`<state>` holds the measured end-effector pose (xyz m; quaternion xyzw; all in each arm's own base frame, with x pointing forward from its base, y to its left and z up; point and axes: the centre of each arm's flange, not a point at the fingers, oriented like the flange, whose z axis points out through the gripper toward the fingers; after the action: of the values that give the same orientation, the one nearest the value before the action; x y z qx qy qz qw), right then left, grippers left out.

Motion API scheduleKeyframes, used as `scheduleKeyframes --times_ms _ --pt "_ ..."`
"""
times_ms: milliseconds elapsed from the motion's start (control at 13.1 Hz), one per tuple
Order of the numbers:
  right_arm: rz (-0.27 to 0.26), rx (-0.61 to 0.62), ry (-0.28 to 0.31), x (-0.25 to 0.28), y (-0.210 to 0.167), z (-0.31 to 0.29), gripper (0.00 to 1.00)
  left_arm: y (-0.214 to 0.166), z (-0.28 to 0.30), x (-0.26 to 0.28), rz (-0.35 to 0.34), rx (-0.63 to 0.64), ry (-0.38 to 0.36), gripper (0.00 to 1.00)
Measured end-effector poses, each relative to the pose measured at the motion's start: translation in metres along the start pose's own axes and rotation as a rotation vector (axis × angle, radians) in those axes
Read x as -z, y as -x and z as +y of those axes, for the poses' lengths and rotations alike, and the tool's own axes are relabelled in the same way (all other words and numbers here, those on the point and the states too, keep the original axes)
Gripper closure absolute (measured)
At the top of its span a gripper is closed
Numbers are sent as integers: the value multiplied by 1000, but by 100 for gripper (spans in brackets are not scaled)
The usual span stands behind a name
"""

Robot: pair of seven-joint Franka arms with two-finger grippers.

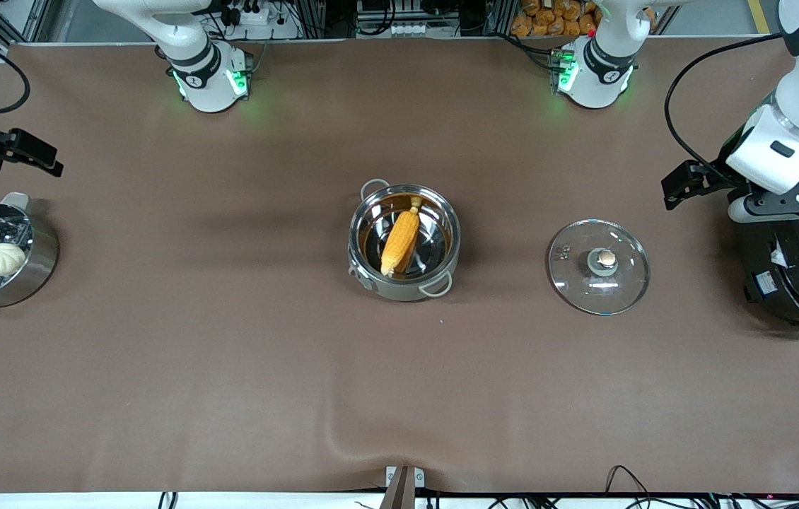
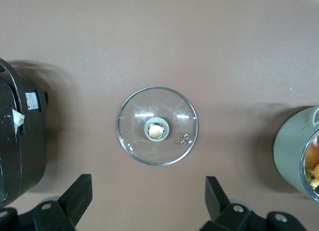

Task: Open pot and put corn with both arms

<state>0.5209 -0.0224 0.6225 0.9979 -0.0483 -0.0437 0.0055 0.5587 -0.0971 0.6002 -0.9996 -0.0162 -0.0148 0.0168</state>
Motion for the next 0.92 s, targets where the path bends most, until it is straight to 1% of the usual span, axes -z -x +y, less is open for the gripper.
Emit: scheduleKeyframes --times_ms 306,459,917 --pt "-27 1 1 -10 1 0 0 -1 -3 8 15 6 3 0" --pt "-43 -2 -10 -14 2 -2 0 -1 -5 13 12 7 2 0" --pt "-34 -8 -18 -13 1 -3 0 3 -14 25 -15 20 -4 0"
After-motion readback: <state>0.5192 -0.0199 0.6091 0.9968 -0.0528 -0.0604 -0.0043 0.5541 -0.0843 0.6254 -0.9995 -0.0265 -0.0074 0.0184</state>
